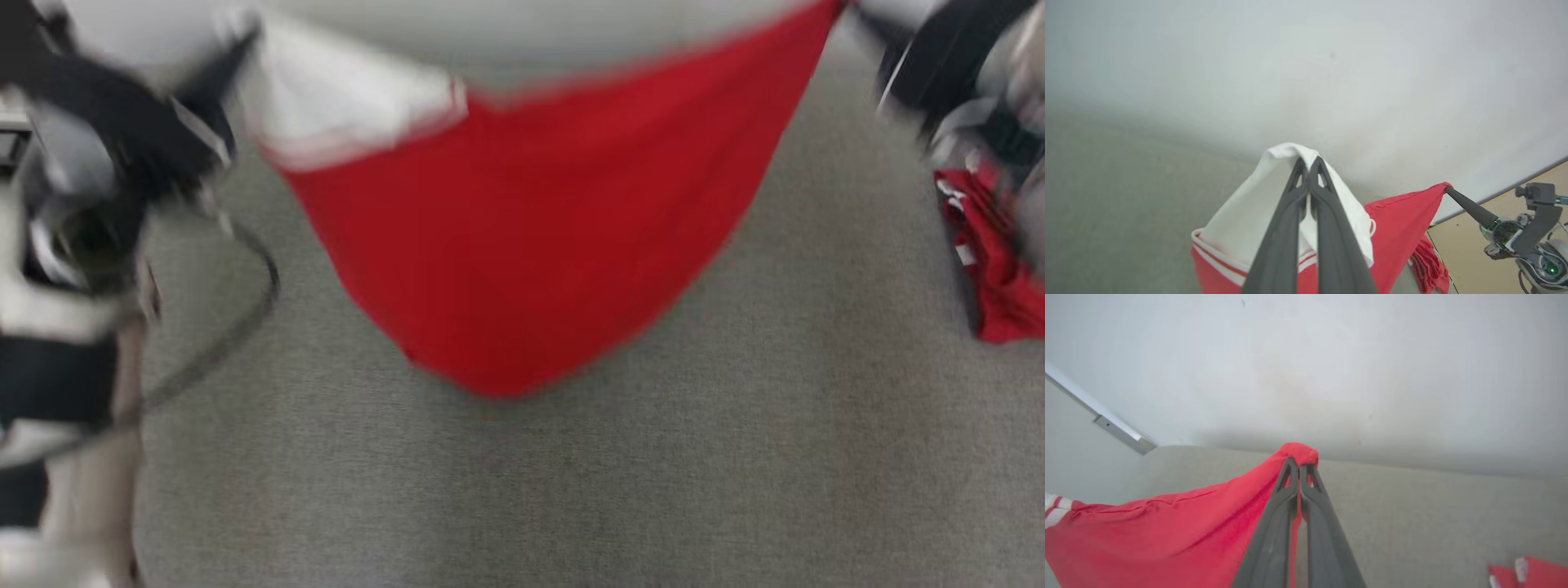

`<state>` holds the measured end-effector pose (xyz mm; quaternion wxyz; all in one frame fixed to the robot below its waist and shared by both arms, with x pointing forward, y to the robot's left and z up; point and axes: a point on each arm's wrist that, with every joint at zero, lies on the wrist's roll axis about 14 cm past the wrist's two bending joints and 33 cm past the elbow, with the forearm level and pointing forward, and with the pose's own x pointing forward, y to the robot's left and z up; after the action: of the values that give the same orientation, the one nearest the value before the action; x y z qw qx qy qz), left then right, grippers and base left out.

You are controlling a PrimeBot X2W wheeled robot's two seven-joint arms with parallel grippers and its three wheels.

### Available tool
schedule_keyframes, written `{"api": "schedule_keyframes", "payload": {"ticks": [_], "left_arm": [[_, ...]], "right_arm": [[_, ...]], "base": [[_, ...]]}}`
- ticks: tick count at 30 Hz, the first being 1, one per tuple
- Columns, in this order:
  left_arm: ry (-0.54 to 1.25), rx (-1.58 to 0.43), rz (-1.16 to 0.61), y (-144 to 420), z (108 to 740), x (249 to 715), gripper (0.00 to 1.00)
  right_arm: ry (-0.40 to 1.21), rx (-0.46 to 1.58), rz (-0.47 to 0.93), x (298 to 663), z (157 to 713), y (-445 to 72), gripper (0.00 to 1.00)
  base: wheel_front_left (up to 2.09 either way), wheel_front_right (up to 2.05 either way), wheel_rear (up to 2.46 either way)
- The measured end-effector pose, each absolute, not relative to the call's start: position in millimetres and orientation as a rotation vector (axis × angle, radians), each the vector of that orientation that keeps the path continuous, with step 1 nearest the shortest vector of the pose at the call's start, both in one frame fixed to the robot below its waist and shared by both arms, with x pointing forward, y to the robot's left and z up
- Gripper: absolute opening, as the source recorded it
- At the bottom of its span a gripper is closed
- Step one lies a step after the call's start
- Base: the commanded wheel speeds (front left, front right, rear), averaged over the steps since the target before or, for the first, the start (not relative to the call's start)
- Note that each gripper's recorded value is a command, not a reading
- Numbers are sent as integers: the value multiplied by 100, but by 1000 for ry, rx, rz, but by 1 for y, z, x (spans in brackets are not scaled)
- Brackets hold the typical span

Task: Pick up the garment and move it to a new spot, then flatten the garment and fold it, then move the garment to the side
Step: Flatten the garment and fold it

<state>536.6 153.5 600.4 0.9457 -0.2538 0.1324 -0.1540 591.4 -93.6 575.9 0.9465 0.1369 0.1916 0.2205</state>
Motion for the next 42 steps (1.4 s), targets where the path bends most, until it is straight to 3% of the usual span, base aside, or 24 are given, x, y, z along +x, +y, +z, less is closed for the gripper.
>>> {"api": "schedule_keyframes", "payload": {"ticks": [3,6,9,11,16,20,23,30,42], "left_arm": [[71,-509,-306,151,682,577,0],[-178,-502,-308,151,763,597,0],[-412,-494,-385,138,831,593,0],[-434,-483,-437,122,824,599,0],[-183,-553,-438,102,686,618,0],[88,-567,-351,108,563,593,0],[198,-556,-304,115,512,562,0],[278,-479,-272,124,474,513,0],[277,-548,-224,126,466,428,0]], "right_arm": [[130,292,363,632,677,-120,0],[-157,324,315,645,764,-144,0],[-342,337,323,645,796,-152,0],[-372,313,338,648,782,-156,0],[-158,293,325,650,642,-157,0],[20,293,298,611,544,-165,0],[111,297,273,579,501,-173,0],[281,253,299,515,444,-167,0],[311,211,344,452,450,-164,0]], "base": [[0,0,0],[0,0,0],[0,0,0],[0,0,0],[0,0,0],[0,0,0],[0,0,0],[0,0,0],[0,0,0]]}}
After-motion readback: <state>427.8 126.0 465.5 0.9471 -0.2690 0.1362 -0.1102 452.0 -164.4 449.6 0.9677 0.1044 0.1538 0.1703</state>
